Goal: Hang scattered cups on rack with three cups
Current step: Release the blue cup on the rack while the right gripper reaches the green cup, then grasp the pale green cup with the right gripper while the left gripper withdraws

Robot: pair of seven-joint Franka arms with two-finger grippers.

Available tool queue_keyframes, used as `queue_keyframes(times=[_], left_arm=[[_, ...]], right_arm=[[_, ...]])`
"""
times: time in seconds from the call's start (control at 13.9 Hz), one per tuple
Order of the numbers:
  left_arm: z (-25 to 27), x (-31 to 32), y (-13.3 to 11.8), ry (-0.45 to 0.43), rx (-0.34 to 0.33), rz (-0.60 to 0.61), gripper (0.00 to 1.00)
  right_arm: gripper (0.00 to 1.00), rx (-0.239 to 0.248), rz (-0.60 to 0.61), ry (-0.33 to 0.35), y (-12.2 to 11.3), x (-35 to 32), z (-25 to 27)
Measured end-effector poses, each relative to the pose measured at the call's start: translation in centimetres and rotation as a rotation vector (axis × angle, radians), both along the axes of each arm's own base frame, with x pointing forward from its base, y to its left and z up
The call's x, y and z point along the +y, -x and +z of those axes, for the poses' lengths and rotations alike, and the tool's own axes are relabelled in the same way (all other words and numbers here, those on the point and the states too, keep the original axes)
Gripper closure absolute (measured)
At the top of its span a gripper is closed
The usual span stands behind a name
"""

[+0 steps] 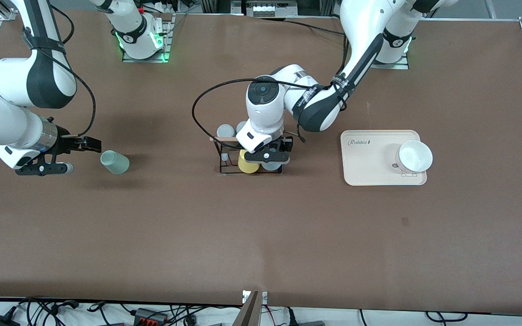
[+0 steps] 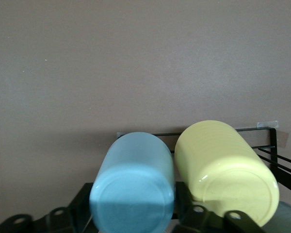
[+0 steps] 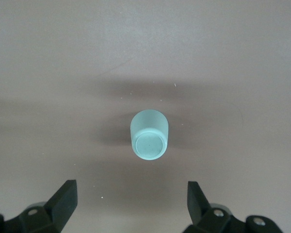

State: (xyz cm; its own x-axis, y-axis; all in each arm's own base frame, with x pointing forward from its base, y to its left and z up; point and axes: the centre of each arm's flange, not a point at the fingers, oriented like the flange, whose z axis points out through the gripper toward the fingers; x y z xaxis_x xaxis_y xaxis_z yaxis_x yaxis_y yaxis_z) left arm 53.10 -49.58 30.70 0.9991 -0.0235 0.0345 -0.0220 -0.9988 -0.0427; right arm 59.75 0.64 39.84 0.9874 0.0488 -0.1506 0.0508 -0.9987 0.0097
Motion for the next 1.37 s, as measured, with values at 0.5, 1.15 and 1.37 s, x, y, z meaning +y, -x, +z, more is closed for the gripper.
queue_keyframes(times=[0.5,1.15,1.37], left_arm=[[5.5,1.7,-0.9,-0.009,-0.023,0.030,0.00],[22.6,20.6,-5.5,-0.057,0.033,0.036,0.00],[26.4,27.4,-5.8,-0.007,0.077,0.086,0.00]], right_arm=[[0.00,-0.019,0.001,0.000,0.4,0.0,-3.0],[0.00,0.045,-0.013,0.006,0.9,-0.9,-11.4],[0.00,0.072,-0.020,0.008,1.0,-1.3,-13.4]])
